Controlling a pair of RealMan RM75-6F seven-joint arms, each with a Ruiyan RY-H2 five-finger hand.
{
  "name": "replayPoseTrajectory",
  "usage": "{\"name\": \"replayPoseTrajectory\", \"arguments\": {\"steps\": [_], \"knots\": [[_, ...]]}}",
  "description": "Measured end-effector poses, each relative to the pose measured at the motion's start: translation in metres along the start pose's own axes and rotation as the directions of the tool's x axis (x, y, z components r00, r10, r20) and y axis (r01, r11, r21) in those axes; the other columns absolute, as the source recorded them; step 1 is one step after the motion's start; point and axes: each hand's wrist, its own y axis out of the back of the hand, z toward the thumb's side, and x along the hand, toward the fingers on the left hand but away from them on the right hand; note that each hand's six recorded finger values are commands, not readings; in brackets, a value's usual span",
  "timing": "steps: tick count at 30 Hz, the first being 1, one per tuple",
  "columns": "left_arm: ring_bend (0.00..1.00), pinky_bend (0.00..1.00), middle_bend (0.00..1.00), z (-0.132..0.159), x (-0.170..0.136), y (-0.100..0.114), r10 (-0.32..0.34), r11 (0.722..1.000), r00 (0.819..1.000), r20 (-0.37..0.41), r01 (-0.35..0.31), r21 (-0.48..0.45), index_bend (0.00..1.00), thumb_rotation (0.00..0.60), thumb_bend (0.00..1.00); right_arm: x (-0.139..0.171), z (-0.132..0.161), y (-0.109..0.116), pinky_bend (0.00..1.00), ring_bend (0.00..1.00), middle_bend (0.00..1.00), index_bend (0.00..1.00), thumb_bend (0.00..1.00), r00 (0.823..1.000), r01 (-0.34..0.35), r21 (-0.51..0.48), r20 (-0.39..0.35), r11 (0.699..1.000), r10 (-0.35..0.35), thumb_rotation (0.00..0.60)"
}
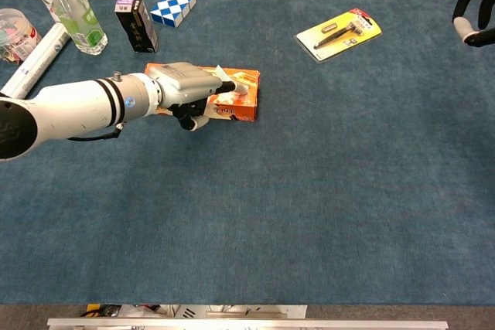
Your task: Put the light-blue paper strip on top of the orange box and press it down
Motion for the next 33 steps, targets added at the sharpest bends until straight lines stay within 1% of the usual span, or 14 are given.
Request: {"name": "replayPoseTrajectory", "arguments": {"steps": [4,8,10,12,15,17,19,20,22,24,27,29,31,33], "knots": [[1.00,1.00,0.99,0.000,-0.004,0.004,0.018,1.000,1.000,0.004,-0.018,-0.004,0.06,0.600,0.65,0.000,-0.002,0.002,0.86,0.59,0.51,0.32,0.45,1.000,0.006,-0.001,0.005,1.000,-0.006,0.600],[0.99,1.00,0.94,-0.005,-0.013,0.009,0.051,0.999,0.999,0.002,-0.051,-0.010,0.06,0.600,0.65,0.001,-0.004,0.006,0.86,0.59,0.51,0.32,0.45,1.000,0.016,-0.004,0.009,1.000,-0.016,0.600],[0.95,0.97,0.90,-0.007,-0.018,0.011,0.072,0.997,0.997,0.000,-0.072,-0.012,0.06,0.600,0.65,0.002,-0.007,0.009,0.86,0.59,0.51,0.32,0.45,1.000,0.021,-0.003,0.015,1.000,-0.021,0.600],[0.90,0.94,0.86,-0.011,-0.025,0.014,0.105,0.994,0.994,-0.005,-0.106,-0.019,0.06,0.600,0.65,0.005,-0.011,0.011,0.86,0.59,0.51,0.32,0.45,0.999,0.024,-0.004,0.025,1.000,-0.024,0.600],[0.83,0.91,0.80,-0.020,-0.039,0.019,0.163,0.986,0.987,-0.019,-0.163,-0.035,0.06,0.600,0.64,0.010,-0.018,0.015,0.85,0.59,0.51,0.31,0.45,0.999,0.027,0.000,0.042,1.000,-0.027,0.600],[0.79,0.90,0.77,-0.029,-0.050,0.021,0.204,0.978,0.978,-0.036,-0.206,-0.045,0.06,0.600,0.64,0.014,-0.022,0.016,0.83,0.57,0.51,0.31,0.45,0.998,0.025,0.005,0.052,1.000,-0.025,0.600],[0.76,0.89,0.74,-0.037,-0.060,0.023,0.241,0.968,0.969,-0.055,-0.244,-0.053,0.06,0.600,0.64,0.020,-0.028,0.018,0.77,0.53,0.50,0.30,0.42,0.998,0.020,0.012,0.064,1.000,-0.021,0.600],[0.74,0.89,0.73,-0.042,-0.067,0.024,0.265,0.961,0.962,-0.070,-0.269,-0.059,0.06,0.600,0.63,0.023,-0.030,0.018,0.72,0.51,0.49,0.30,0.39,0.997,0.017,0.015,0.071,1.000,-0.018,0.600],[0.72,0.86,0.70,-0.052,-0.078,0.024,0.302,0.948,0.948,-0.100,-0.310,-0.070,0.07,0.600,0.58,0.031,-0.037,0.019,0.66,0.46,0.48,0.30,0.36,0.996,0.006,0.022,0.088,1.000,-0.008,0.600],[0.67,0.82,0.65,-0.064,-0.093,0.022,0.344,0.932,0.929,-0.137,-0.356,-0.071,0.08,0.600,0.50,0.039,-0.045,0.018,0.62,0.43,0.46,0.30,0.34,0.994,-0.004,0.029,0.108,1.000,0.001,0.600],[0.56,0.72,0.54,-0.086,-0.118,0.015,0.385,0.911,0.899,-0.210,-0.406,-0.067,0.08,0.600,0.43,0.052,-0.055,0.016,0.59,0.40,0.45,0.30,0.32,0.990,-0.014,0.032,0.138,0.999,0.009,0.600],[0.51,0.67,0.50,-0.100,-0.134,0.008,0.403,0.899,0.877,-0.263,-0.433,-0.069,0.08,0.600,0.42,0.060,-0.062,0.014,0.58,0.39,0.44,0.30,0.30,0.987,-0.018,0.030,0.158,0.999,0.013,0.600],[0.47,0.64,0.49,-0.109,-0.147,0.003,0.418,0.885,0.856,-0.305,-0.459,-0.073,0.09,0.600,0.41,0.070,-0.069,0.011,0.57,0.39,0.44,0.30,0.28,0.983,-0.025,0.024,0.181,0.999,0.020,0.600],[0.44,0.61,0.47,-0.120,-0.163,-0.004,0.436,0.869,0.828,-0.353,-0.489,-0.074,0.09,0.600,0.41,0.079,-0.075,0.010,0.57,0.38,0.43,0.30,0.26,0.980,-0.029,0.029,0.196,0.999,0.022,0.600]]}}
